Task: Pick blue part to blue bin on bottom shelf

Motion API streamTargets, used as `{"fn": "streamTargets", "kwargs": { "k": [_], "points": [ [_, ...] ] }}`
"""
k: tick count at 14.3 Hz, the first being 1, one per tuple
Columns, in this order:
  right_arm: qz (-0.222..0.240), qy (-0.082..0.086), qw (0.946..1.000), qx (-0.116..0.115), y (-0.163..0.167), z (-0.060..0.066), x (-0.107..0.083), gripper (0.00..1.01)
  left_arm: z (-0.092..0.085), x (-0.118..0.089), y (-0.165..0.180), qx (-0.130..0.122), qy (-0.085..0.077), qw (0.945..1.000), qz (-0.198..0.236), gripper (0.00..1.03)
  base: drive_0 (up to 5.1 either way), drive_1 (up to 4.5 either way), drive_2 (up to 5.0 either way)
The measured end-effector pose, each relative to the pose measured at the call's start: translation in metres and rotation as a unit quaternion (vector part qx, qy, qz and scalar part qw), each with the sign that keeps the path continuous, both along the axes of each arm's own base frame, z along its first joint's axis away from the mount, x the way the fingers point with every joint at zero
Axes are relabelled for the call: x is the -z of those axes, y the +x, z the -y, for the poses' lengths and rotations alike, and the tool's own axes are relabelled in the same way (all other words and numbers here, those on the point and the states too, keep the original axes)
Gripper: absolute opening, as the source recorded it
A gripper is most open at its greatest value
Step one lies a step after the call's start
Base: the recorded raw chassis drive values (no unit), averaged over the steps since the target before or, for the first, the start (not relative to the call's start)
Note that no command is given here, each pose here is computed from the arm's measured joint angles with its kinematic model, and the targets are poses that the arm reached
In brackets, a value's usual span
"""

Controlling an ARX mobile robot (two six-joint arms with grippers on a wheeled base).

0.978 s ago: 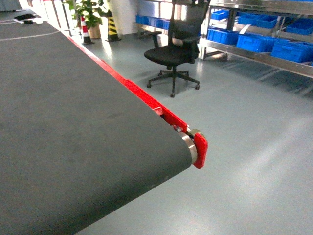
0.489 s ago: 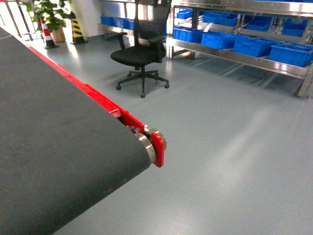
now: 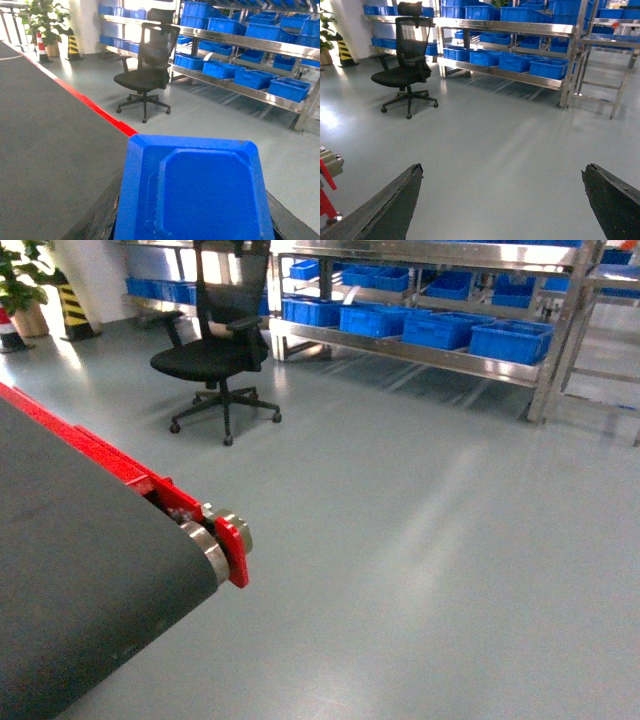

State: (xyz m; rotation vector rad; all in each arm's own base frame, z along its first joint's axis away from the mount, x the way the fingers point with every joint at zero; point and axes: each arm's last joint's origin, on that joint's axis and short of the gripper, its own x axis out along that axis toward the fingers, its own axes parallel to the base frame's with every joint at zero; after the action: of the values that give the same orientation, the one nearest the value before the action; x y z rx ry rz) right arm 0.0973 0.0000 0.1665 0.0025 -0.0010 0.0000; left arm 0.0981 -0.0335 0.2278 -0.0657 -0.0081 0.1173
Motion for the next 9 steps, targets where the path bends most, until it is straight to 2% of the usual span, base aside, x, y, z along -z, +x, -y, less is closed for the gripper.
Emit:
{"fn": "streamTargets", "kwargs": {
  "k": [9],
  "points": [
    [0.0,0.0,1.0,0.0,0.0,0.0,0.0,0.98,0.0,0.0,0.0,0.0,0.0,1.0,0.0,0.44,-1.6,-1.59,-1.6]
  ]
}}
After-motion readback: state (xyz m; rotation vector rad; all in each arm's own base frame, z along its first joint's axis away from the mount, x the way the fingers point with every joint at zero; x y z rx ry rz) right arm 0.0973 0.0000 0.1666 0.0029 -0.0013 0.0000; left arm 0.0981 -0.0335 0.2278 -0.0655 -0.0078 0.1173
